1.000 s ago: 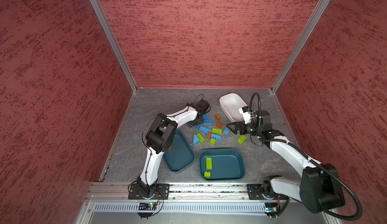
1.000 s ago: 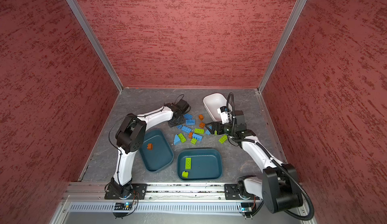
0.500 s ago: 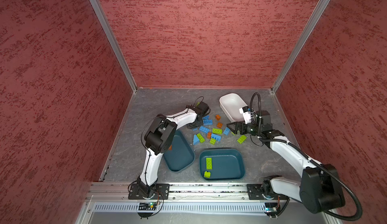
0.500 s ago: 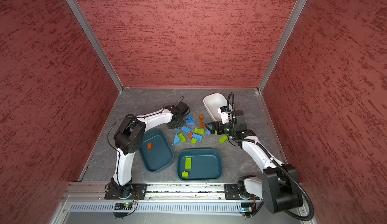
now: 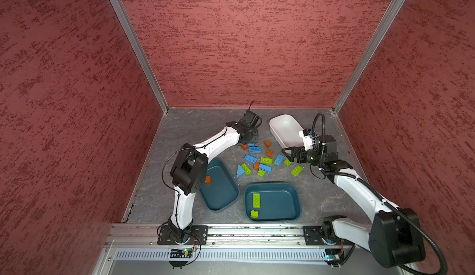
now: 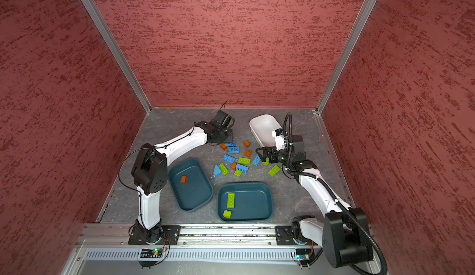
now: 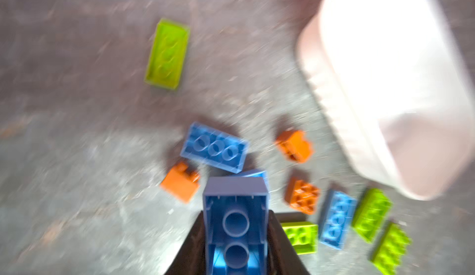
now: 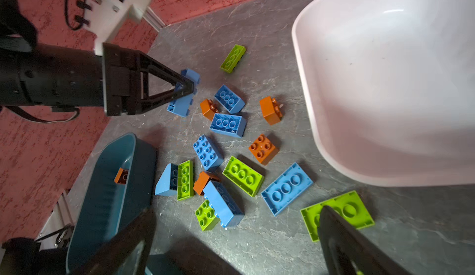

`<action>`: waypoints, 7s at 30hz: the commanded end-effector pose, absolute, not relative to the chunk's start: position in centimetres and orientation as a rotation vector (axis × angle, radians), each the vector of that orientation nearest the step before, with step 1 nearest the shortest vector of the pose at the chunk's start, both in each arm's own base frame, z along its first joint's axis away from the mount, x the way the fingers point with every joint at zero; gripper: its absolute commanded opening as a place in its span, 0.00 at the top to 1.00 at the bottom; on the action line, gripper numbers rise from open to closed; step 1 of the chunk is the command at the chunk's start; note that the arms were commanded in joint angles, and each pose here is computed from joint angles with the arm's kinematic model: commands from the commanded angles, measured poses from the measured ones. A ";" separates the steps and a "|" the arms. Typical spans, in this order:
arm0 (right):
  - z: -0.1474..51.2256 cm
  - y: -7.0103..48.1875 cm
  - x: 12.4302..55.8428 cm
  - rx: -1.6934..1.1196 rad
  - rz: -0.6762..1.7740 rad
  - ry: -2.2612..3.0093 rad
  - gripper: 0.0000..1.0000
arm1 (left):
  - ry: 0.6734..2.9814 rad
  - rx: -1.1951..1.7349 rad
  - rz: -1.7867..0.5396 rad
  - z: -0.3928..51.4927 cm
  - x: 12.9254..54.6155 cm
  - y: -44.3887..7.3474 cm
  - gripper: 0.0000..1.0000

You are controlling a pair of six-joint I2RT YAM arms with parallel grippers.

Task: Sort the legos into containers by color
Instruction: 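Carry the blue brick over the white tray and open the left gripper, then return the left gripper to the pile above an orange brick, then close the left gripper on the orange brick and lift it, then carry the orange brick into the teal tray nearer the left arm and release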

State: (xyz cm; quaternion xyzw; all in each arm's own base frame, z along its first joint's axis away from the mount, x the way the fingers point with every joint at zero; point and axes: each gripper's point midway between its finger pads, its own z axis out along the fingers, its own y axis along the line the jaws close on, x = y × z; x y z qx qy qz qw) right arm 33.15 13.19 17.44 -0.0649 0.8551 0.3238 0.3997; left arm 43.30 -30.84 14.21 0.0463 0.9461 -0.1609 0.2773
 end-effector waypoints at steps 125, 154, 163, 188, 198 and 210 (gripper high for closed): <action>19.0 13.6 33.5 -0.196 0.955 2.116 0.02 | 2.734 -0.155 -0.039 2.9 44.1 -23.0 0.61; 19.9 15.0 33.5 -0.222 1.065 2.071 0.02 | 2.714 0.040 -0.101 9.3 41.3 -23.5 0.81; 22.2 17.5 32.8 -0.271 1.223 1.963 0.02 | 2.767 0.023 -0.009 13.3 30.7 -19.4 0.79; 20.0 19.7 32.2 -0.334 1.190 2.051 0.02 | 2.795 -0.338 0.047 6.8 27.2 -10.3 0.78; 19.8 20.0 32.4 -0.340 1.194 2.056 0.03 | 2.784 -0.416 0.320 8.0 25.6 -6.2 0.76; 19.7 20.0 32.5 -0.350 1.186 2.065 0.02 | 2.789 -0.482 0.375 7.6 23.8 -5.0 0.64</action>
